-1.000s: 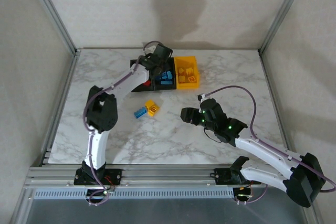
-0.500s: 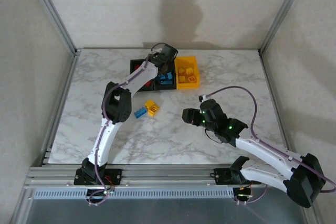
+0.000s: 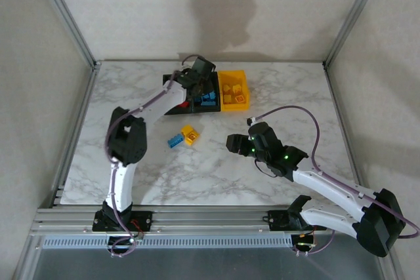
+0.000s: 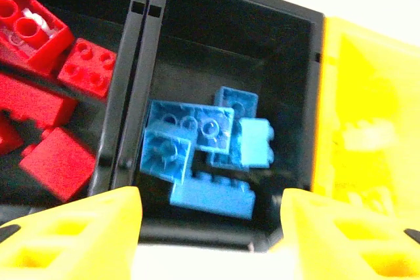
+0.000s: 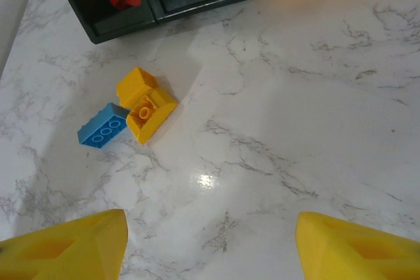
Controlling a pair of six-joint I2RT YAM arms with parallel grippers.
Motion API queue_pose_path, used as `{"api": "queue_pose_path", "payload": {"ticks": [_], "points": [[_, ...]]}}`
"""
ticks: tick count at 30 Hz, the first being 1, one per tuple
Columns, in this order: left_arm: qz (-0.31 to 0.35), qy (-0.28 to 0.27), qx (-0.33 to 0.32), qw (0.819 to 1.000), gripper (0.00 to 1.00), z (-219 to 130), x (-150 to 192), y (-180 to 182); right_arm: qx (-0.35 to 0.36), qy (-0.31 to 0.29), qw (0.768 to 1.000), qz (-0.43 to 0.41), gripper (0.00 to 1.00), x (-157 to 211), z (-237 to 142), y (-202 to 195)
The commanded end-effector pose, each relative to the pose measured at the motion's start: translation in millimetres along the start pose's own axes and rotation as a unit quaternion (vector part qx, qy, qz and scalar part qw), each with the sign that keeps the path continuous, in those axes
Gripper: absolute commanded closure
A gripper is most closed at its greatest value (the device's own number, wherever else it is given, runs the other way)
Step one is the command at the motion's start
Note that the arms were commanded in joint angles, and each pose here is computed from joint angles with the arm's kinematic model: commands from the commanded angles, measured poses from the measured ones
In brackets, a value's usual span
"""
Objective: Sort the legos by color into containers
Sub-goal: Place the lego in the container, then pick up the lego from the center of the table.
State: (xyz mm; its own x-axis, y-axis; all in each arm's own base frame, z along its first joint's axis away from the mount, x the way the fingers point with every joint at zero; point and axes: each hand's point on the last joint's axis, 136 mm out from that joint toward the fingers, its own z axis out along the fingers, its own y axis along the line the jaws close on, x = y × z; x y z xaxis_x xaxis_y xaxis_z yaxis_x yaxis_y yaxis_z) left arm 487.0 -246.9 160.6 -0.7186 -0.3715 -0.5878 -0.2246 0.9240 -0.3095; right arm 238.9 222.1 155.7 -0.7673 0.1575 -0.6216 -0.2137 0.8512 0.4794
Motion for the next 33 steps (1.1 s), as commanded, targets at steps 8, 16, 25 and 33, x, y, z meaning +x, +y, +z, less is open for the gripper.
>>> {"api": "queue_pose_path", "payload": {"ticks": [8,16,25,33], "points": [[0.043,0.017,0.0,0.999,0.33,-75.6,58.2,78.5,-0.017,-0.009,1.0,-0.002,0.31,-11.2,0.6,11.6],[0.09,0.074,0.007,0.993,0.23,-64.1,113.4,125.1,-0.031,-0.008,0.999,0.005,0.31,-11.9,3.8,17.8],[0.113,0.107,0.015,0.988,0.19,-35.2,132.0,134.7,-0.024,-0.015,0.999,0.017,0.31,-8.5,-3.1,9.8],[0.12,0.137,0.023,0.983,0.19,-20.9,146.1,131.9,-0.019,-0.011,1.0,0.014,0.31,-5.7,-1.0,6.9]]}}
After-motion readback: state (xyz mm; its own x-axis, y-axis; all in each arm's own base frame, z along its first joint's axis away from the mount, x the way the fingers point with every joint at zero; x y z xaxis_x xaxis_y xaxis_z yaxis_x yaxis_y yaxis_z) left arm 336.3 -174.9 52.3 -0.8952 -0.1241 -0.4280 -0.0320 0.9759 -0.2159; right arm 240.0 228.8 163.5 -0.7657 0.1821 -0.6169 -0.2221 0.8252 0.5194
